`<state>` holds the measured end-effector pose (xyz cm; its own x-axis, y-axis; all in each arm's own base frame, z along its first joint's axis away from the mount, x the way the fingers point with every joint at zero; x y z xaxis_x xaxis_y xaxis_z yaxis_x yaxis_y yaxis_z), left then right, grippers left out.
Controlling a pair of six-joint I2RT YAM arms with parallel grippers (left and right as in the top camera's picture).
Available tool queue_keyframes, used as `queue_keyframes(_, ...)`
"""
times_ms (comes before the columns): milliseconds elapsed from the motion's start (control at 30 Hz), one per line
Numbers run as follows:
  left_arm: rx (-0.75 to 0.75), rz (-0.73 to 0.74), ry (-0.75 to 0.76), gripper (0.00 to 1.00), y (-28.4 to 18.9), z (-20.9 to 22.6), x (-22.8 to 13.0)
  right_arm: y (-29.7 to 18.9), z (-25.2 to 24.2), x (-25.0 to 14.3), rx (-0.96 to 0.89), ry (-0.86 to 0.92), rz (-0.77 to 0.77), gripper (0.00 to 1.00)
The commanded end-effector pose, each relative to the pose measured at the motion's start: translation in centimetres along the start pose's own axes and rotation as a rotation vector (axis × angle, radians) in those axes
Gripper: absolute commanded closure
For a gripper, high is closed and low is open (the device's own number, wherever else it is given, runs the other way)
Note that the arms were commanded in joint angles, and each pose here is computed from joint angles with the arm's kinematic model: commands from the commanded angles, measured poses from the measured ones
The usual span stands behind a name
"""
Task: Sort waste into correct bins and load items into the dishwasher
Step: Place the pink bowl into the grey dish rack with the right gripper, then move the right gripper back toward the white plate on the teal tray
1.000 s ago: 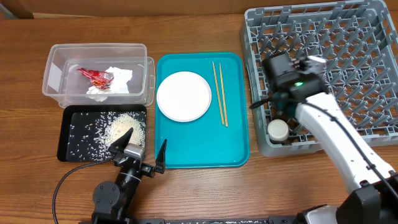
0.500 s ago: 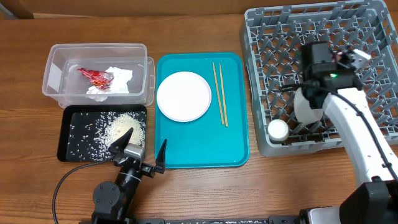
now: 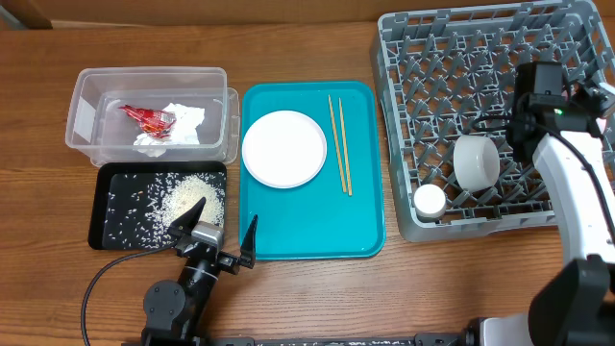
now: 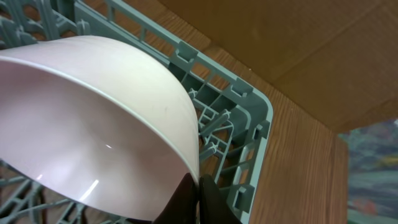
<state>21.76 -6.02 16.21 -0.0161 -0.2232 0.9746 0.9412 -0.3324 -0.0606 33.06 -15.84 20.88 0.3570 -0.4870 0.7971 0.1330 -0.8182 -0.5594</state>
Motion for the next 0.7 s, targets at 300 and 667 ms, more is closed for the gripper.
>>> queue_keyframes(300,-0.008,-0.01,0.014,0.0,0.0,-0.1,0.1,1.6,3.2,-1.9,-0.069,-0.199,-0.046,0.96)
queue_keyframes(667,-0.008,-0.01,0.014,0.0,0.0,-0.1,0.1,-3.6,3.6,-3.4,0.101,-0.165,0.056,0.47)
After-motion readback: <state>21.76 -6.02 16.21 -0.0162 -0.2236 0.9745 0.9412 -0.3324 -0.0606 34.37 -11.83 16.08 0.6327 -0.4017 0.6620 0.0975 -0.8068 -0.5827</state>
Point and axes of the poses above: each gripper's point midway between its finger pads, its own y axis out along the fingers, its own z axis along the line the jaws close on, x = y × z, the point moved 2 cm from there along -y, back along the fingers, and after that the axes turned 13 degrees about y, right-handed, at the moved point
